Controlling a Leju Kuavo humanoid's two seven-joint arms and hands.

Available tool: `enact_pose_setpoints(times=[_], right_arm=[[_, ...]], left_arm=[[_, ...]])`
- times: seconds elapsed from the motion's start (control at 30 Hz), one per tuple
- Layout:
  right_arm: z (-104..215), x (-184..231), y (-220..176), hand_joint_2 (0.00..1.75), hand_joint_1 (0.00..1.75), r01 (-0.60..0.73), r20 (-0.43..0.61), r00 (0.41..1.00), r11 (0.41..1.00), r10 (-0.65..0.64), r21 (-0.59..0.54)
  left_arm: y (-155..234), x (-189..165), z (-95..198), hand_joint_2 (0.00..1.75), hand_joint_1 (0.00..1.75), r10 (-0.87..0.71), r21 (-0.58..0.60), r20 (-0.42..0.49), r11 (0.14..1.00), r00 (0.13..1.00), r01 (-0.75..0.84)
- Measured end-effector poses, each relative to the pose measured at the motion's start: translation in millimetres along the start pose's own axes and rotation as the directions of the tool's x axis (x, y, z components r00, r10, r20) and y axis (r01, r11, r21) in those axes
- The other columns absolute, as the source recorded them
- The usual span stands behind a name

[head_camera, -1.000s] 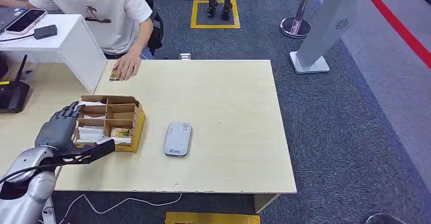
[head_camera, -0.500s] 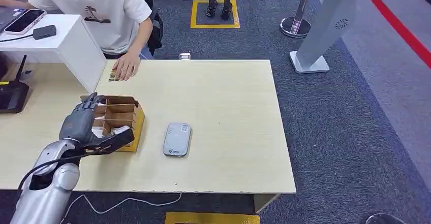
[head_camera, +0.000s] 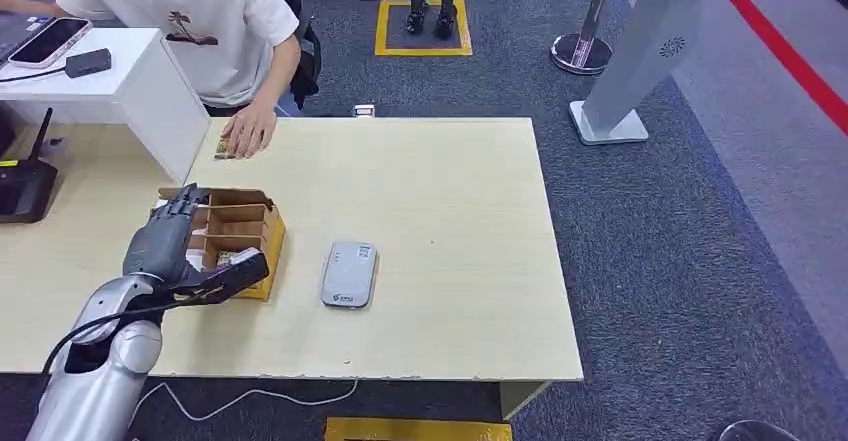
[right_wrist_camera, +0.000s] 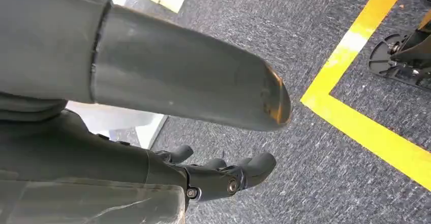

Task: Pass the card to the sensor for recognition and then transmit it.

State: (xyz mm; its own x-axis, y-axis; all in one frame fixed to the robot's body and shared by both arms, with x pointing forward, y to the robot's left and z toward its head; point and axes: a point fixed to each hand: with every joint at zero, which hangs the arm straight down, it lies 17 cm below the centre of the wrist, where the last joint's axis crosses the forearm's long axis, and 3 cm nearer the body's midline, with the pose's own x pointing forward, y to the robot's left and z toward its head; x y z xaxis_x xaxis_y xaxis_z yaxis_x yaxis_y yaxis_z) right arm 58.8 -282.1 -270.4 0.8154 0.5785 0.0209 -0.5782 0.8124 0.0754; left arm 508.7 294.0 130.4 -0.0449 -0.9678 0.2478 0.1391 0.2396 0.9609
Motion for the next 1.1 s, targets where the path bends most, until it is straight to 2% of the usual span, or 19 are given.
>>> enact_pose_setpoints(times=[0.3,0.63,1.1], right_arm=[[0.0,0.4,0.0,0.0,0.0,0.0,0.002,1.0,1.0,0.0,0.0],[0.0,-0.1,-0.1,0.0,0.0,-0.001,-0.001,1.0,1.0,0.001,0.0],[0.0,-0.8,0.2,0.0,0.0,-0.002,-0.004,1.0,1.0,0.002,0.0]], left_arm=[[5.3,5.8,-2.0,1.75,0.0,0.008,0.026,0.006,1.0,1.0,-0.008],[45.5,57.5,-23.2,1.75,0.0,0.057,0.137,0.06,0.988,0.997,-0.065],[41.6,77.0,-30.6,1.75,0.0,0.088,0.124,0.075,0.988,0.993,-0.097]])
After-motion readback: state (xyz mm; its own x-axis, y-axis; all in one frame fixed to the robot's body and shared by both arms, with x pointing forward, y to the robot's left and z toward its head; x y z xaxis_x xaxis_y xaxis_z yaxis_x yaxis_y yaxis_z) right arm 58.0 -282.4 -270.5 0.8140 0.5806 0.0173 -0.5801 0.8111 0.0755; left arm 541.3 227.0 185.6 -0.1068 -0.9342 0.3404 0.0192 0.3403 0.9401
